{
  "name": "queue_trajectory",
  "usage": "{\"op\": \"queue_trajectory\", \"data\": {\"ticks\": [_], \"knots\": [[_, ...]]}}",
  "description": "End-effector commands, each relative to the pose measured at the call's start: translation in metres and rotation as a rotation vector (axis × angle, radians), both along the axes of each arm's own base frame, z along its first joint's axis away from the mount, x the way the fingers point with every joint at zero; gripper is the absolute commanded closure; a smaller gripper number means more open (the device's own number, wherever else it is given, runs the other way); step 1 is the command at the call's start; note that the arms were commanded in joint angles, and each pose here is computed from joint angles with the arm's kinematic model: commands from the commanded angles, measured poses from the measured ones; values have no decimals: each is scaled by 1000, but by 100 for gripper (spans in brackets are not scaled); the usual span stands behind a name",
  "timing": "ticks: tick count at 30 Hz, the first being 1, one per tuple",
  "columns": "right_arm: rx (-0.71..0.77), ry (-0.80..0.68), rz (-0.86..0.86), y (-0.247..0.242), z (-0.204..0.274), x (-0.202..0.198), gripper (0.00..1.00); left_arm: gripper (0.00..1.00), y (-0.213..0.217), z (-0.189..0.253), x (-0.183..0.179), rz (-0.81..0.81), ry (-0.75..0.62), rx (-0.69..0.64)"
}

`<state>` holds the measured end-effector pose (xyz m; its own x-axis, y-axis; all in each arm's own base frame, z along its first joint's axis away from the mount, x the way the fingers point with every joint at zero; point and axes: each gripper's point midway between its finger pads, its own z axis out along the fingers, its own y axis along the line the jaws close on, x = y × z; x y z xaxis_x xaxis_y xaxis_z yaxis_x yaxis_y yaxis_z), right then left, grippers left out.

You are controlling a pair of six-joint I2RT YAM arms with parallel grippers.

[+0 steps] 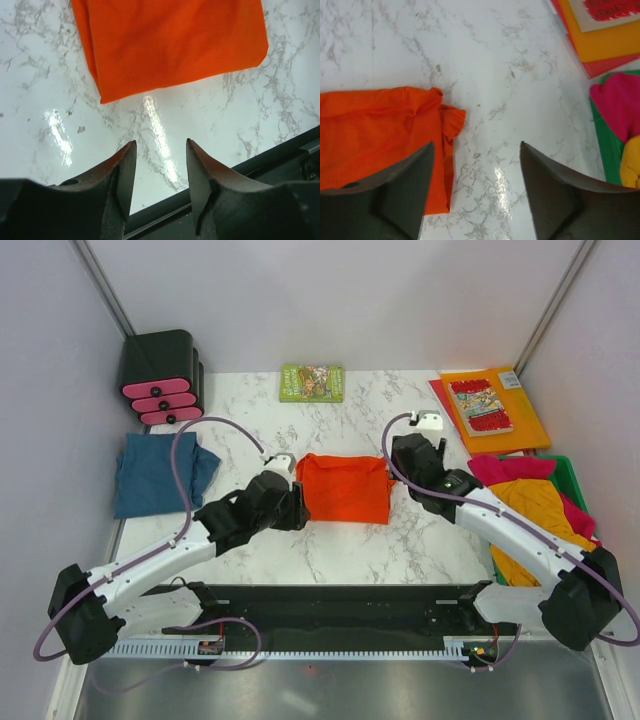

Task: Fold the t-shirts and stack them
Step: Fold the long partially folded tshirt into a neat square, then put the neatly folded tshirt into the corner of the board with the left arm

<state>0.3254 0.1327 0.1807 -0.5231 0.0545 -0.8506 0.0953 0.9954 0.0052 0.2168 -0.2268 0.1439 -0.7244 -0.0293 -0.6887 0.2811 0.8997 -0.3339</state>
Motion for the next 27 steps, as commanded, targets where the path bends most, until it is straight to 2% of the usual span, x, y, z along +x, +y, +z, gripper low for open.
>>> {"op": "queue_trajectory", "data": {"ticks": [1,2,4,6,9,13,14,15,17,19,23,27], "knots": [[-8,-281,-206,-53,52,-6,5,50,22,3,-10,96,-9,7],[29,-402,-208,-54,74,-1,2,50,29,4,-15,103,-7,2],[18,-484,-261,-75,78,-14,2,50,33,5,-21,116,3,-9],[-72,-456,-278,-83,76,-13,2,50,41,7,-28,127,7,-11],[-248,-391,-414,-112,54,-15,2,50,42,11,-35,85,9,-5],[-252,-412,-367,-117,38,-7,2,51,46,15,-36,55,13,59],[-189,-525,-342,-111,53,1,2,51,46,22,-35,54,3,63],[-284,-485,-303,-118,25,-3,2,52,47,23,-34,51,-4,80],[-304,-437,-298,-120,9,-2,2,52,49,27,-32,39,-19,112],[-257,-413,-333,-118,10,3,2,54,52,27,-30,47,-20,139],[-214,-484,-343,-125,1,2,2,54,55,31,-26,69,-35,152],[-227,-416,-346,-133,-33,17,2,55,56,29,-18,97,-37,189]]}}
